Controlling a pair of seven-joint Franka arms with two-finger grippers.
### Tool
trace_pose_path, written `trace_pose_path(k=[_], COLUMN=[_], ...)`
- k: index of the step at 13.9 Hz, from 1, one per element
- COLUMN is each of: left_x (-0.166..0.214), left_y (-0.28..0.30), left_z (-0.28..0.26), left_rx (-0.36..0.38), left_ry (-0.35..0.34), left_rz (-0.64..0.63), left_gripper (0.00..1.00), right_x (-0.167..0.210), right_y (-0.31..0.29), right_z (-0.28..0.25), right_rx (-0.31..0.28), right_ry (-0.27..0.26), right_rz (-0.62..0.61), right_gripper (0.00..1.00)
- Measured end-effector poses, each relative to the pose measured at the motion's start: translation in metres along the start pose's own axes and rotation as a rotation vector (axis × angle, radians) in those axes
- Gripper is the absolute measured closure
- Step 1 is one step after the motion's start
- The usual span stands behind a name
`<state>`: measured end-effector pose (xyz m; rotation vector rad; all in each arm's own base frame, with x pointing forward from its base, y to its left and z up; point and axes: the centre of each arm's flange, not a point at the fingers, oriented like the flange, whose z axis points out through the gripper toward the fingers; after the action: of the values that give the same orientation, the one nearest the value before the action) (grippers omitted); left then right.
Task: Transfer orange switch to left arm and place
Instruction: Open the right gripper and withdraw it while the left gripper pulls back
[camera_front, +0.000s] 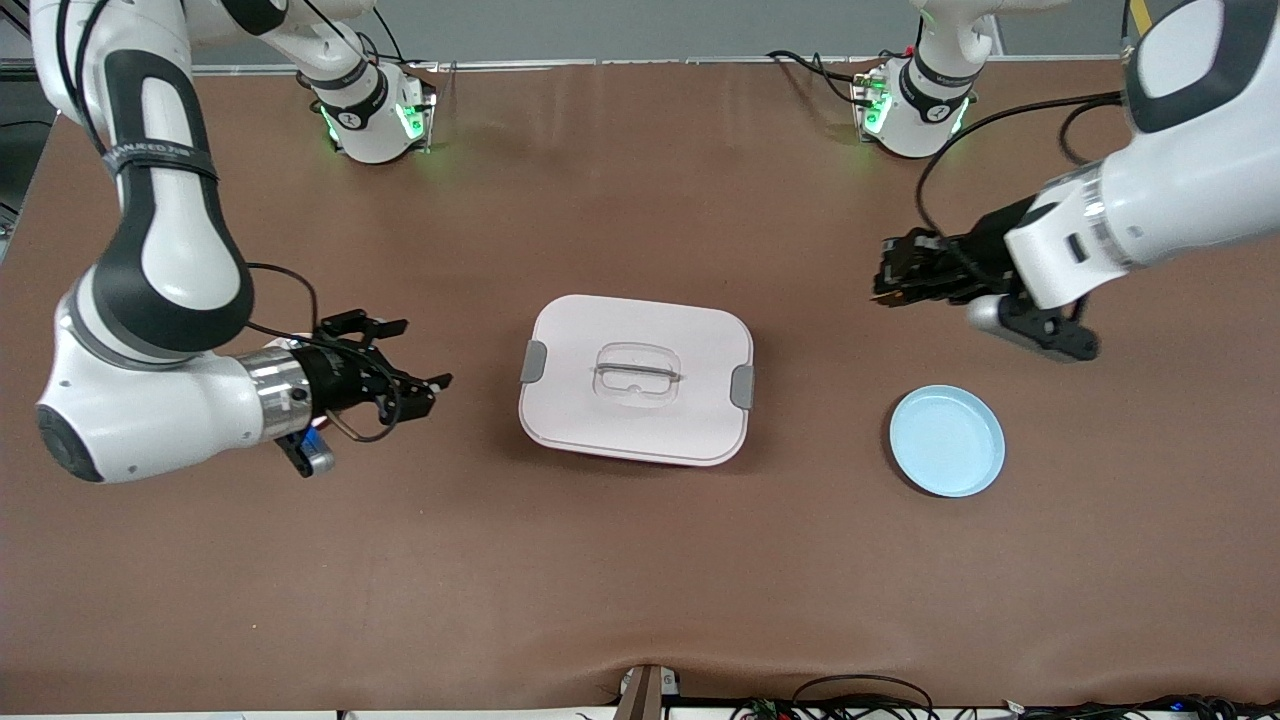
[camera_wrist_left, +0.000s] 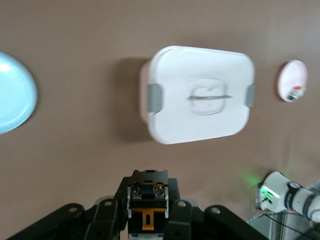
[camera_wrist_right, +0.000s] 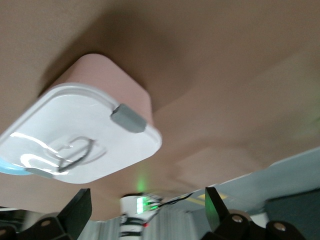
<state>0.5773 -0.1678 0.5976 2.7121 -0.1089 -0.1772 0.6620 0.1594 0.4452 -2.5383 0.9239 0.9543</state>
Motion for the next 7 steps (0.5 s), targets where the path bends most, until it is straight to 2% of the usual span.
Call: trace_pose_path(k=[4,7], left_x=[-0.022,-0.023], left_y=[0.01,0.007], left_z=[-0.017,-0.018], left_rx=[0.126,0.202], left_ry=[0.046,0.102], left_rz=[-0.382,-0.59], left_gripper=[0.67,0.67], right_x=[0.014,0.022], right_y=[0.043,0.072], right_z=[-0.032,-0.053], right_rx=[-0.126,-0.227], right_ry=[0.101,0.152], right_rz=[-0.336,-0.468], right_gripper=[0.0,0.0])
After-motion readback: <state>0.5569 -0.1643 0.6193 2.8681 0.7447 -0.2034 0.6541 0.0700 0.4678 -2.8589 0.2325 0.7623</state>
